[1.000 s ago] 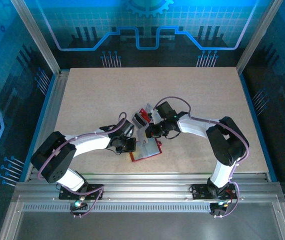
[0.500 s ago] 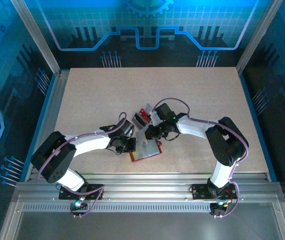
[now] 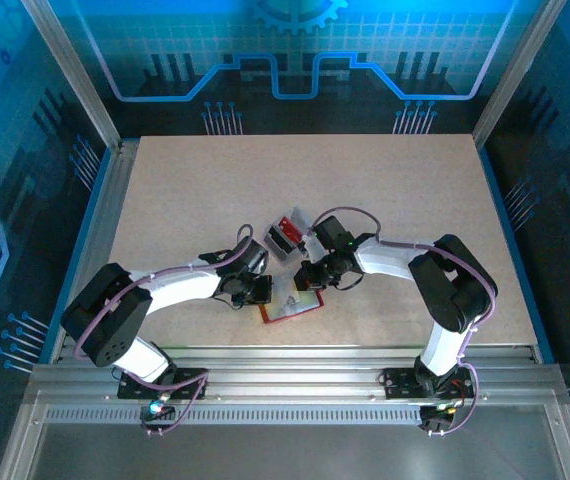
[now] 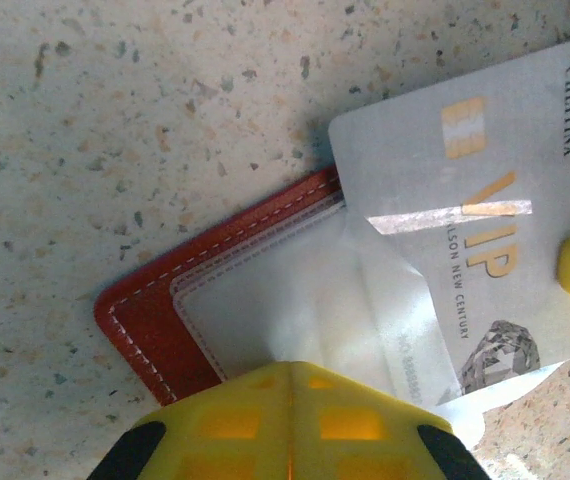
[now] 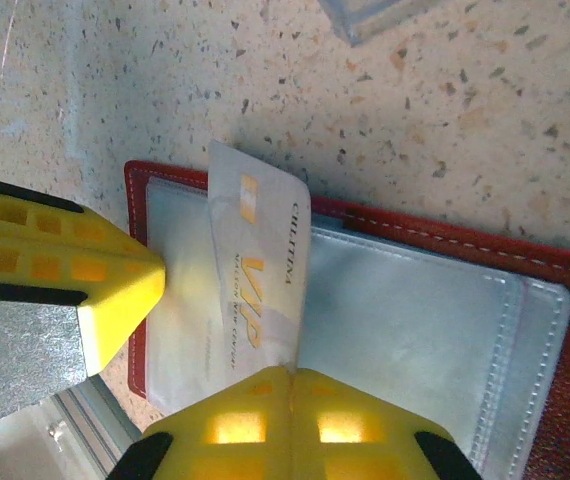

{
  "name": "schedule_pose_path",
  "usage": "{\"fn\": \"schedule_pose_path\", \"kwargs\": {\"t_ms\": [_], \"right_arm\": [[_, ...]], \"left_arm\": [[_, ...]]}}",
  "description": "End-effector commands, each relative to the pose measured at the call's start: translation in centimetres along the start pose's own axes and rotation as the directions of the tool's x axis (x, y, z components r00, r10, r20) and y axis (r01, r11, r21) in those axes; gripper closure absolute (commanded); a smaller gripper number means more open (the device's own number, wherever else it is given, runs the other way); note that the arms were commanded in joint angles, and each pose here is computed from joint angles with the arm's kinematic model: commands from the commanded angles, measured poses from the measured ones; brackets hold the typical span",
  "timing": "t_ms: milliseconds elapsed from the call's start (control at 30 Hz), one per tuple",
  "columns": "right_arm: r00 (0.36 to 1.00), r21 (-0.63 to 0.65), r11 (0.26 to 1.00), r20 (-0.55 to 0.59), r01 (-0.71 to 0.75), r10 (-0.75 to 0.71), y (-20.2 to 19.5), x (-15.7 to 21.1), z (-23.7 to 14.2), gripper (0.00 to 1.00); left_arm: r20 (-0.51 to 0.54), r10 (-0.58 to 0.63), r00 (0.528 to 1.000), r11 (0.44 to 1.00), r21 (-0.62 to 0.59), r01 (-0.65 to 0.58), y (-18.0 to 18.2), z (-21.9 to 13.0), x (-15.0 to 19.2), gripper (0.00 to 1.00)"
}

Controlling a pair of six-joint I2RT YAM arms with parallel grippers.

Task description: Put the credit cards into the card holder

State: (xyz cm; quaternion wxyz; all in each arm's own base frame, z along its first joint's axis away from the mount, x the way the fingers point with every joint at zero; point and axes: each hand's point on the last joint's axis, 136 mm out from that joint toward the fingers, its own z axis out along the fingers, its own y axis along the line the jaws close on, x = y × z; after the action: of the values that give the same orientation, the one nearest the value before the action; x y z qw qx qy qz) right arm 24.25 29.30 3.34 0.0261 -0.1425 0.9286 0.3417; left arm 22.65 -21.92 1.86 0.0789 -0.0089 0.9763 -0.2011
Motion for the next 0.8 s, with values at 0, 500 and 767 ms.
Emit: {"fn": "schedule_pose_path", "kwargs": {"t_ms": [0, 500, 767], "right_arm": [[0.998, 0.007, 1.0, -0.054, 0.013, -0.013, 0.1, 1.7, -0.2, 1.0], [0.994, -0.012, 0.999, -0.1, 0.036, -0.037, 0.7, 2.6, -0.3, 1.0], [0.995, -0.026, 0.999, -0.094, 0.042, -0.044, 1.6, 1.8, 0.4, 1.0]], "left_arm": [[-0.058, -0.009, 0.998, 0.993, -0.116, 0.002, 3.2, 0.5, 2.3, 0.92], [-0.058, -0.01, 0.998, 0.993, -0.116, 0.003, 3.2, 0.5, 2.3, 0.92], [-0.058, -0.013, 0.998, 0.994, -0.109, 0.006, 3.2, 0.6, 2.3, 0.92]]}}
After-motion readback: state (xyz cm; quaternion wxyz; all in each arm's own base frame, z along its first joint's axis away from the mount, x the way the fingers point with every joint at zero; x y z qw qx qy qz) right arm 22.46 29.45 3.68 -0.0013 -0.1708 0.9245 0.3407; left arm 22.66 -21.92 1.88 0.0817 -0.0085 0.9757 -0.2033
